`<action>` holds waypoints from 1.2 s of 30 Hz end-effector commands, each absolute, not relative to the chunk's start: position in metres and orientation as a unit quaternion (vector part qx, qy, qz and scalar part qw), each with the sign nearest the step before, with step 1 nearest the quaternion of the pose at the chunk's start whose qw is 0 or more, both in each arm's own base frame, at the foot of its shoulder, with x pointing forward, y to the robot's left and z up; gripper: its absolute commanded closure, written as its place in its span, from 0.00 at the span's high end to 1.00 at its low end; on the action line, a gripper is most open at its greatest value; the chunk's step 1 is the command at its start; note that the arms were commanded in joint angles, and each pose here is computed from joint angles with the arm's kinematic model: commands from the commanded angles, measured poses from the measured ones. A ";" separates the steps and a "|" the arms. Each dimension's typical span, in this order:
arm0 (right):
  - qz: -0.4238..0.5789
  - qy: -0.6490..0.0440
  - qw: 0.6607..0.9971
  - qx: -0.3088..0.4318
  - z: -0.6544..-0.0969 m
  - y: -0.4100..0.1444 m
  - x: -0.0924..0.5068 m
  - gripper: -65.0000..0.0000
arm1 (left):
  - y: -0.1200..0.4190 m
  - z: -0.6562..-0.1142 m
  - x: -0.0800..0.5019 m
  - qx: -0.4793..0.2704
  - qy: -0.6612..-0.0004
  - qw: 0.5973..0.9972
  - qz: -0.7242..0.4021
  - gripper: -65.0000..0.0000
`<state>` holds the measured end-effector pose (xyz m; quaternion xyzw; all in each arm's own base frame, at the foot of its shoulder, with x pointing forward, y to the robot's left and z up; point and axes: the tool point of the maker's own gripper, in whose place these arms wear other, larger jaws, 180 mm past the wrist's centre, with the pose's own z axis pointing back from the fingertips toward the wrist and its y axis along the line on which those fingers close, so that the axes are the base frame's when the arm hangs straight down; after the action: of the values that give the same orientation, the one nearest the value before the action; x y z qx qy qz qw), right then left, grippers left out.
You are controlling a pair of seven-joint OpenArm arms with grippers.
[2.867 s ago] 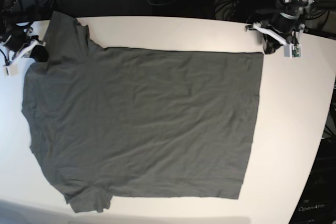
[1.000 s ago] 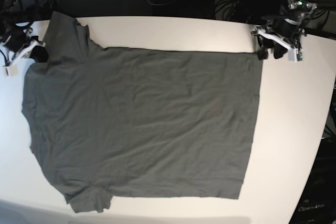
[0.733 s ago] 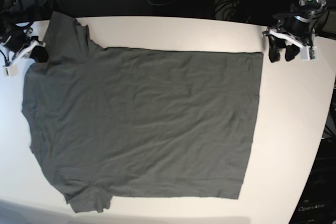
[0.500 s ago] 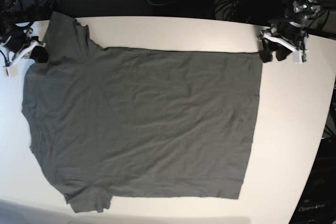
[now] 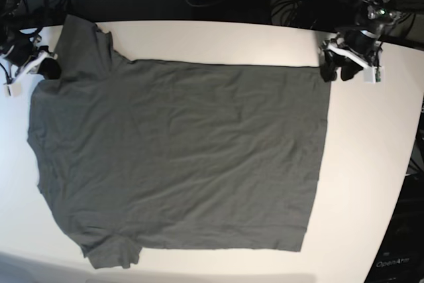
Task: Fold the T-shirt properly
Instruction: 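Close the left gripper on the hem corner of the shirt, then lift both held corners and drag them across the shirt toward the sleeves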
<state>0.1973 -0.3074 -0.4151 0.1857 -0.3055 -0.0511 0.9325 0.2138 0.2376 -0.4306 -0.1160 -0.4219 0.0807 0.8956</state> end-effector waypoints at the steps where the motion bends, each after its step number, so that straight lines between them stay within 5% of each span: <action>1: -0.033 -0.323 0.928 0.184 -0.403 -0.312 0.205 0.01 | 0.240 -0.438 0.212 -0.105 -0.394 0.910 0.066 0.48; 36: -0.033 -0.324 0.927 0.184 -0.402 -0.312 0.206 0.01 | 0.193 -0.477 0.178 -0.131 -0.204 0.965 -0.103 0.48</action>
<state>0.1966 -0.3072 -0.4156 0.1858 -0.3036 -0.0509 0.9331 0.2254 0.1851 -0.4425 -0.1608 -0.3212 -0.0823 0.9296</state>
